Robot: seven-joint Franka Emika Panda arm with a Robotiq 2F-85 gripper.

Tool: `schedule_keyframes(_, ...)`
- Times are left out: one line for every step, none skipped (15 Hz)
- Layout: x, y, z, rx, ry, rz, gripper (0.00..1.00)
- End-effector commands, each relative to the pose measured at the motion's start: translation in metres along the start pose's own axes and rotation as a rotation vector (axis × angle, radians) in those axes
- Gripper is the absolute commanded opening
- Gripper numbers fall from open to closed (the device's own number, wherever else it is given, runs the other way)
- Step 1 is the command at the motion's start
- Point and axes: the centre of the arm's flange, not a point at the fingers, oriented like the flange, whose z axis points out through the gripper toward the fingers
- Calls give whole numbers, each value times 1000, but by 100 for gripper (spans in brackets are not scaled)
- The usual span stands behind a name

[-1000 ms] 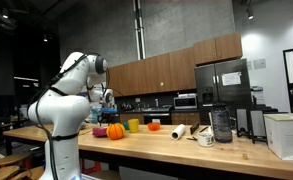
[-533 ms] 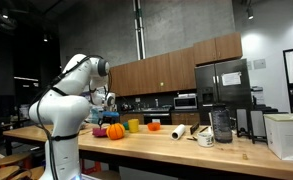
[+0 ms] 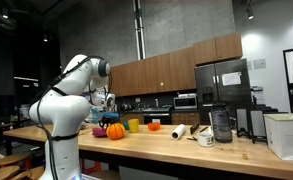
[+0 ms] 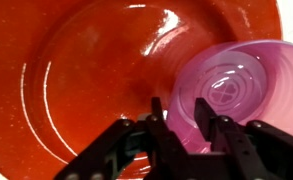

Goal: Put the purple bowl on the red plate then put the bowl on the table.

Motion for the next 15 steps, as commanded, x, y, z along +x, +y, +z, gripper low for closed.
schedule_keyframes(-1, -2, -17, 15, 20, -17, 8)
schedule_keyframes(0, -3, -20, 13, 22, -19, 2)
schedule_keyframes(1, -3, -23, 12, 23, -19, 0)
schedule_keyframes(2, -3, -26, 14, 23, -17, 0)
schedule_keyframes(4, -3, -31, 13, 30, -14, 0)
schedule_keyframes(5, -2, -36, 4, 38, -7, 2)
schedule_keyframes(8, 0, -42, -5, 48, 0, 1)
schedule_keyframes(11, 4, -48, -16, 63, 10, 0)
schedule_keyframes(14, 7, -52, -25, 75, 18, 1)
schedule_keyframes(18, 11, -58, -37, 87, 24, 1)
schedule_keyframes(22, 15, -64, -45, 101, 29, 1)
schedule_keyframes(26, 19, -71, -54, 117, 38, 1)
schedule_keyframes(31, 25, -79, -65, 138, 49, 1)
schedule_keyframes(35, 30, -86, -81, 154, 61, 1)
schedule_keyframes(41, 37, -93, -94, 174, 80, 1)
